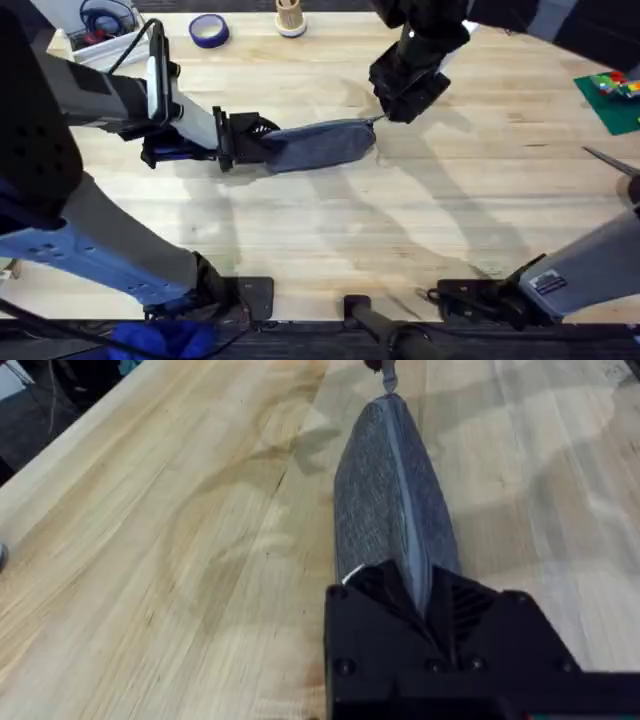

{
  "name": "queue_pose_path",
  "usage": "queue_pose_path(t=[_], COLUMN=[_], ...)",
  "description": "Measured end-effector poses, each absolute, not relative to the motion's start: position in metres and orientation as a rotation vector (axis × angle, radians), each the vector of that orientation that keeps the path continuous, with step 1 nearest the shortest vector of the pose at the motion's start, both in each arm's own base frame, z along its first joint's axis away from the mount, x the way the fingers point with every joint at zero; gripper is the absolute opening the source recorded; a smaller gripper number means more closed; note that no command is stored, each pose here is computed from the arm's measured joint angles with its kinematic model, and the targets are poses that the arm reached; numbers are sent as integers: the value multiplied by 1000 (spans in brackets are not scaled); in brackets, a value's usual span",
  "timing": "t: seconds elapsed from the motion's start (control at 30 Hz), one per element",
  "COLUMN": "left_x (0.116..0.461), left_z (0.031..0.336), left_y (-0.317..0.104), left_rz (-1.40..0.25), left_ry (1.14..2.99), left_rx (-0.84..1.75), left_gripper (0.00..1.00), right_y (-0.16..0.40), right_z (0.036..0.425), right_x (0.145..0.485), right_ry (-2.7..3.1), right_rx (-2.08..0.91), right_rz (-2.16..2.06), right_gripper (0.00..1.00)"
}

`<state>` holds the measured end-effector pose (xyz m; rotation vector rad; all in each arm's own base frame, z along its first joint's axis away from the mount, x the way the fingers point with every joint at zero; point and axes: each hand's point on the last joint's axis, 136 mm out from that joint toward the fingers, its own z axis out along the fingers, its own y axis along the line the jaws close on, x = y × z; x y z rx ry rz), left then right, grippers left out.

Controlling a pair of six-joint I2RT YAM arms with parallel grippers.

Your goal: Unzip the bag, pick up the pens from the table one at a time and place them inside, then zip the bag closed.

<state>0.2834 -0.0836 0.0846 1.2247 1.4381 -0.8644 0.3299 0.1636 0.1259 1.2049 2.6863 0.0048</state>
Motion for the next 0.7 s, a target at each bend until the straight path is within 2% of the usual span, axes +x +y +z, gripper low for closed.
queue_pose_path(t=[0.7], left_x=[283], left_z=[84], left_y=[-84], left_rz=[-865], left_ry=[1439], left_rx=[1225], left_gripper=[40], right_y=[153], right_z=[46], right_x=[330], right_ry=[2629], right_rx=[1219], right_rz=[43], right_gripper=[30])
